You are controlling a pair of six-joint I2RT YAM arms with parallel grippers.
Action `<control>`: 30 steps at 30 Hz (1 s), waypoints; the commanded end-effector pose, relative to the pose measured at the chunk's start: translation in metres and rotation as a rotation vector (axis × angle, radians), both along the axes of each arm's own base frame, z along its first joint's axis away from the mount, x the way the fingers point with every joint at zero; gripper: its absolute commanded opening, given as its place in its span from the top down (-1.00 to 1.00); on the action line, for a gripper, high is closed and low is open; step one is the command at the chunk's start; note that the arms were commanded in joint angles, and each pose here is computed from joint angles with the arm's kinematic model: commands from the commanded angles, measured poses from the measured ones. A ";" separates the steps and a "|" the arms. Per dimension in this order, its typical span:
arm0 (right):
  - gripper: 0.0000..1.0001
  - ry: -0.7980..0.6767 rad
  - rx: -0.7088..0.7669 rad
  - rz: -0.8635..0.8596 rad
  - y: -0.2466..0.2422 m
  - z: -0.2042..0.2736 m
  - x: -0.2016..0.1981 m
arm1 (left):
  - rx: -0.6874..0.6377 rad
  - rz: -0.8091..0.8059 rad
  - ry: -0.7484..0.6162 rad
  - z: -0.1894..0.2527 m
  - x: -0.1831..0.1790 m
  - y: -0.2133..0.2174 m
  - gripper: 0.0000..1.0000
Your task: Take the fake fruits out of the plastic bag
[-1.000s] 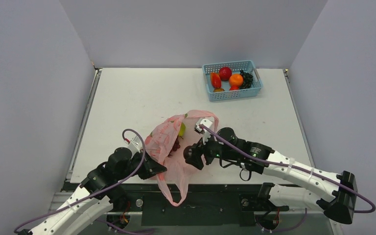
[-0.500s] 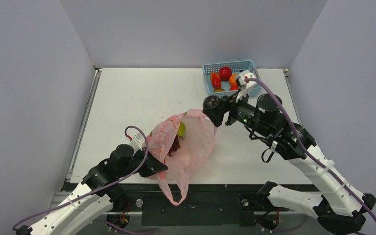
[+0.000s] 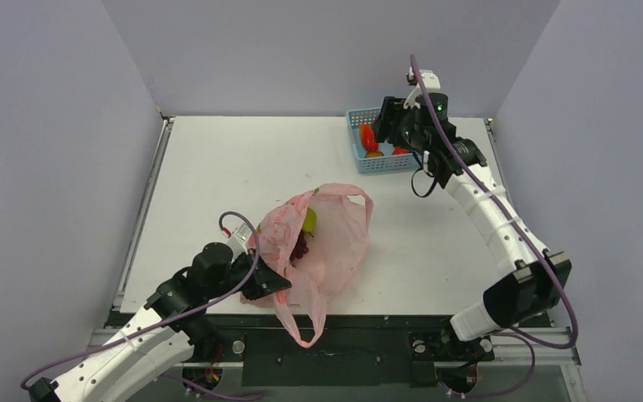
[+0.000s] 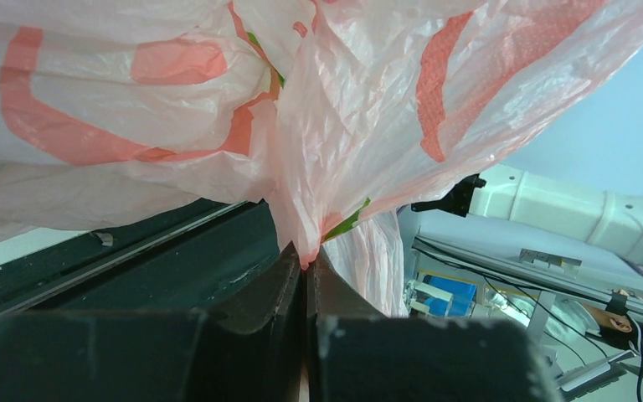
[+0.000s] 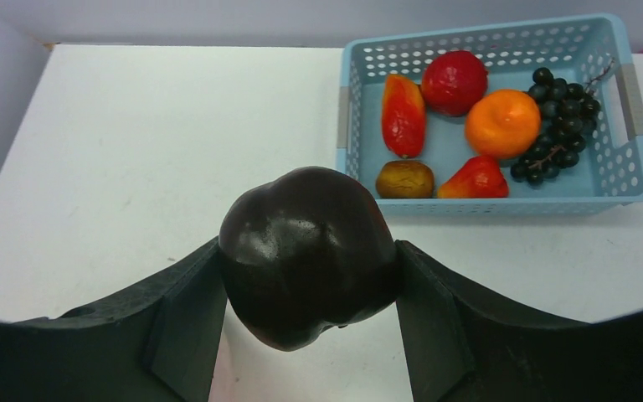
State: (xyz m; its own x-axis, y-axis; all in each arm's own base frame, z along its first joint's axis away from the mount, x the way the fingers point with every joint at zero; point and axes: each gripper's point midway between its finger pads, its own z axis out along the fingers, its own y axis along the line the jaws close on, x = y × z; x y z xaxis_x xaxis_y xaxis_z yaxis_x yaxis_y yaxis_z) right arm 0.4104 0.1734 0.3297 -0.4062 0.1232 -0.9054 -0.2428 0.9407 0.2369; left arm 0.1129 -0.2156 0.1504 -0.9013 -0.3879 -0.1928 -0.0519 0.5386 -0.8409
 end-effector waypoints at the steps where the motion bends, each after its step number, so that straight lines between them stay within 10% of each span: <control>1: 1.00 -0.050 0.017 -0.106 -0.020 0.008 0.049 | -0.036 -0.037 -0.045 0.018 0.001 -0.007 1.00; 12: 1.00 0.120 0.027 -0.225 -0.042 -0.086 0.155 | -0.027 0.017 -0.007 0.012 -0.001 0.002 1.00; 30: 0.70 0.247 0.015 -0.303 -0.047 -0.189 0.217 | 0.007 0.086 0.029 0.012 0.004 0.010 1.00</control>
